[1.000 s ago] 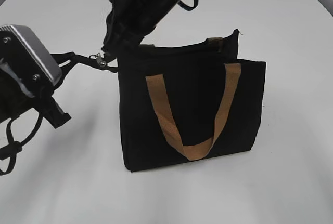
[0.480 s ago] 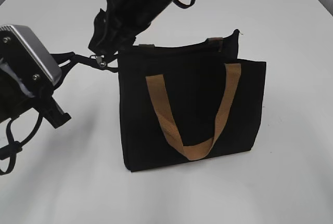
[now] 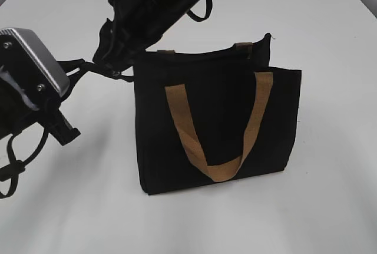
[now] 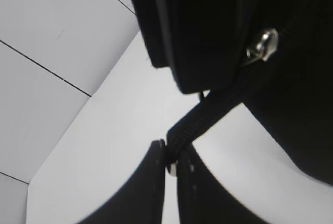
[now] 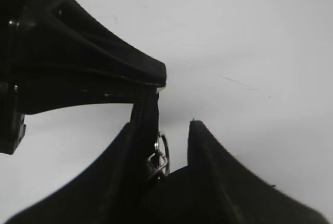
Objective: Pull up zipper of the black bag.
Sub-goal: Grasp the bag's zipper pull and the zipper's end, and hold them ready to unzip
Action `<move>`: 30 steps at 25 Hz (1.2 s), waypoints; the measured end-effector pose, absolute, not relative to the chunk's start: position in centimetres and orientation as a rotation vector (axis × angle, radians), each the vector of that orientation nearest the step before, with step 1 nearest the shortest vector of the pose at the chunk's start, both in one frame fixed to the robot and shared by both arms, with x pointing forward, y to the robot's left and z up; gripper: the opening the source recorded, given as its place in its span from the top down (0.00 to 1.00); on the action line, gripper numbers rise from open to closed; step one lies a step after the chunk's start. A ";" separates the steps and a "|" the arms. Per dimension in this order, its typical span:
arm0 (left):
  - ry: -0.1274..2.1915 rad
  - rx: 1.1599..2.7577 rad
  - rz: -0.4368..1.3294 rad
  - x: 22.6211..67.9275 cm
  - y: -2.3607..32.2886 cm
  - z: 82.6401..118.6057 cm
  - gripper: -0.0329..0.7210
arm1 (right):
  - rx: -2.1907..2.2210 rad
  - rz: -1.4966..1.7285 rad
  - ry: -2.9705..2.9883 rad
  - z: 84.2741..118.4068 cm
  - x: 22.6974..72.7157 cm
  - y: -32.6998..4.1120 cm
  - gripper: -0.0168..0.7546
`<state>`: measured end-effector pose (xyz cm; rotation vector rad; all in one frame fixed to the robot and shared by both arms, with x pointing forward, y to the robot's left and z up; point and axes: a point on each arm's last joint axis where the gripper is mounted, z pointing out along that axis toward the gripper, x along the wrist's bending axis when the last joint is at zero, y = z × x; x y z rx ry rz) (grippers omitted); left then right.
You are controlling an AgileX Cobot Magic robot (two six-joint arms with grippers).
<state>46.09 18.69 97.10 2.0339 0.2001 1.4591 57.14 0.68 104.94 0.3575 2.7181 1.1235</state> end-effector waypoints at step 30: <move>0.292 2.029 1.463 46.2 19.1 97.1 0.92 | 0.462 1.029 2.745 106.3 57.7 -2.1 0.98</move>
